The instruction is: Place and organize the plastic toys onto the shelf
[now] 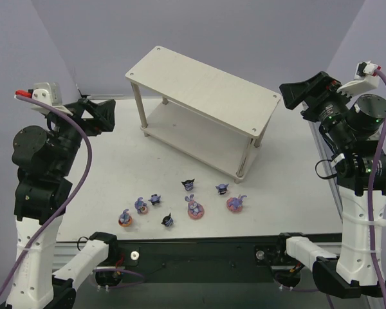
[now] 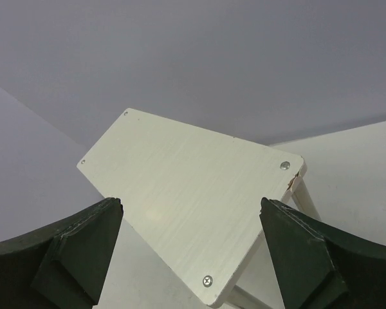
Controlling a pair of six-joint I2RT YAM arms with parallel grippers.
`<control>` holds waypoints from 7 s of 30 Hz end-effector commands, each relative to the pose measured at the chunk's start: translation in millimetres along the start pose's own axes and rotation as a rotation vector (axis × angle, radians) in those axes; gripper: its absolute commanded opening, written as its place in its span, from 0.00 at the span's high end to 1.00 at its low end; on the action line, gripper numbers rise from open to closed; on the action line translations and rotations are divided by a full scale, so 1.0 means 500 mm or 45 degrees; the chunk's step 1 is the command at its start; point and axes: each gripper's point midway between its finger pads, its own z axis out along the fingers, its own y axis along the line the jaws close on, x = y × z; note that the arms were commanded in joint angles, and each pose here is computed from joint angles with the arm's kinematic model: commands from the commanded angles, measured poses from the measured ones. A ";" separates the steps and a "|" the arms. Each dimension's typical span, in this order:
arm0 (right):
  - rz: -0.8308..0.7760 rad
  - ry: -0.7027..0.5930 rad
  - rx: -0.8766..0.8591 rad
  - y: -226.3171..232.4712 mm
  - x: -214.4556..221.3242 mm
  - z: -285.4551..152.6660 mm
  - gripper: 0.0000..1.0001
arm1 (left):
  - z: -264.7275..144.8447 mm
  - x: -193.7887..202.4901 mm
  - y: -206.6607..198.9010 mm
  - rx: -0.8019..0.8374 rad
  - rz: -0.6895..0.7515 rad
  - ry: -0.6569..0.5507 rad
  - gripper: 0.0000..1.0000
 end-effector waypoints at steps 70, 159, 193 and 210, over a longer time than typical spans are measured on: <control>-0.088 1.001 0.413 -0.307 0.787 -0.140 0.36 | 0.060 0.503 -0.014 0.183 -0.455 0.606 0.03; -0.584 1.188 0.518 -0.253 0.844 -0.229 1.00 | 0.033 0.571 0.011 0.120 -0.557 0.678 0.03; -0.771 1.055 -0.168 0.046 0.593 -0.132 1.00 | 0.011 0.570 -0.018 0.268 -0.482 0.733 0.03; -1.102 1.091 -0.097 0.017 0.682 -0.035 1.00 | 0.001 0.536 0.000 0.207 -0.404 0.708 0.03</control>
